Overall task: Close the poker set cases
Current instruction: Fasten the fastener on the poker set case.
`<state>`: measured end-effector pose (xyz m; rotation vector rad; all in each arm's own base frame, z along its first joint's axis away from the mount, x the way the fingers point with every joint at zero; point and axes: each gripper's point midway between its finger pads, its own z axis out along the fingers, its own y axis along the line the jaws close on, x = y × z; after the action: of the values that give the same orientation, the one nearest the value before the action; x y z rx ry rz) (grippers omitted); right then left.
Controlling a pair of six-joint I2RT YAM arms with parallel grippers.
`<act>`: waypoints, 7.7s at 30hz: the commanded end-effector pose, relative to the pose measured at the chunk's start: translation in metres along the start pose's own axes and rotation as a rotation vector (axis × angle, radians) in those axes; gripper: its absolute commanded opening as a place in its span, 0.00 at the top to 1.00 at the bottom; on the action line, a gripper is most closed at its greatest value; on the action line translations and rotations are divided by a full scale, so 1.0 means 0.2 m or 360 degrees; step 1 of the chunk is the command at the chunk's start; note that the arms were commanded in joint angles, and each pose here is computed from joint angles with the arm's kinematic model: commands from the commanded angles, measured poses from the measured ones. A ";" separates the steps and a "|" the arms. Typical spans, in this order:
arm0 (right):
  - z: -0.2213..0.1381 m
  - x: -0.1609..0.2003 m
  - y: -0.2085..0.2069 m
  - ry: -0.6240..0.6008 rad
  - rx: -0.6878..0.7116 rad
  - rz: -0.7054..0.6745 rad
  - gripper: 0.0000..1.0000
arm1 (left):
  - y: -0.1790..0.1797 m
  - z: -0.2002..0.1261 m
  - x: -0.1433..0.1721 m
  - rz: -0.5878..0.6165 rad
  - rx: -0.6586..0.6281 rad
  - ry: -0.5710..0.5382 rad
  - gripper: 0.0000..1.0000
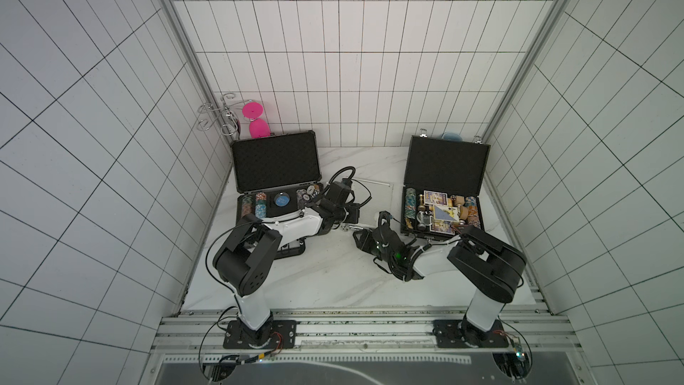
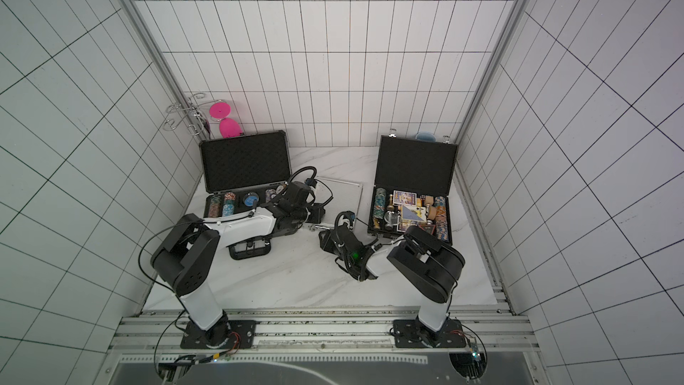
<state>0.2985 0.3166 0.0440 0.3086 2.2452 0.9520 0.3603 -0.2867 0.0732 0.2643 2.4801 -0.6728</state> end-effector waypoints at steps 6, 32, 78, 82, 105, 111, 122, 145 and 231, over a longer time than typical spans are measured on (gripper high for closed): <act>0.07 -0.04 -0.18 -0.0082 0.0256 -0.0033 0.57 | 0.32 0.01 0.67 -0.0123 -0.0338 0.0707 1.00; 0.01 -0.08 0.04 -0.0131 -0.0280 0.0163 0.59 | 0.32 0.01 0.66 -0.0127 -0.0337 0.0693 1.00; 0.10 -0.10 -0.08 -0.0078 0.0146 -0.0120 0.60 | 0.30 0.02 0.63 -0.0125 -0.0322 0.0679 1.00; 0.13 -0.09 -0.09 -0.0063 0.0167 -0.0148 0.59 | 0.30 0.01 0.64 -0.0119 -0.0328 0.0688 1.00; -0.02 -0.23 0.08 -0.0199 -0.0338 0.0061 0.59 | 0.31 0.02 0.66 -0.0133 -0.0326 0.0687 1.00; -0.02 -0.23 0.08 -0.0194 -0.0365 0.0080 0.59 | 0.31 0.02 0.66 -0.0136 -0.0328 0.0691 1.00; -0.05 -0.27 0.12 -0.0228 -0.0416 0.0114 0.59 | 0.32 0.02 0.66 -0.0140 -0.0327 0.0692 1.00; -0.07 -0.33 0.09 -0.0299 -0.0369 0.0206 0.59 | 0.32 0.03 0.69 -0.0144 -0.0330 0.0703 1.00; -0.11 -0.58 0.37 -0.0657 -0.0937 0.0538 0.60 | 0.44 0.01 0.94 -0.0552 -0.0243 0.0885 1.00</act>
<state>0.3310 0.3143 0.0771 0.5224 1.8712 1.3879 0.3595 -0.2871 0.0683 0.1689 2.4270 -1.0129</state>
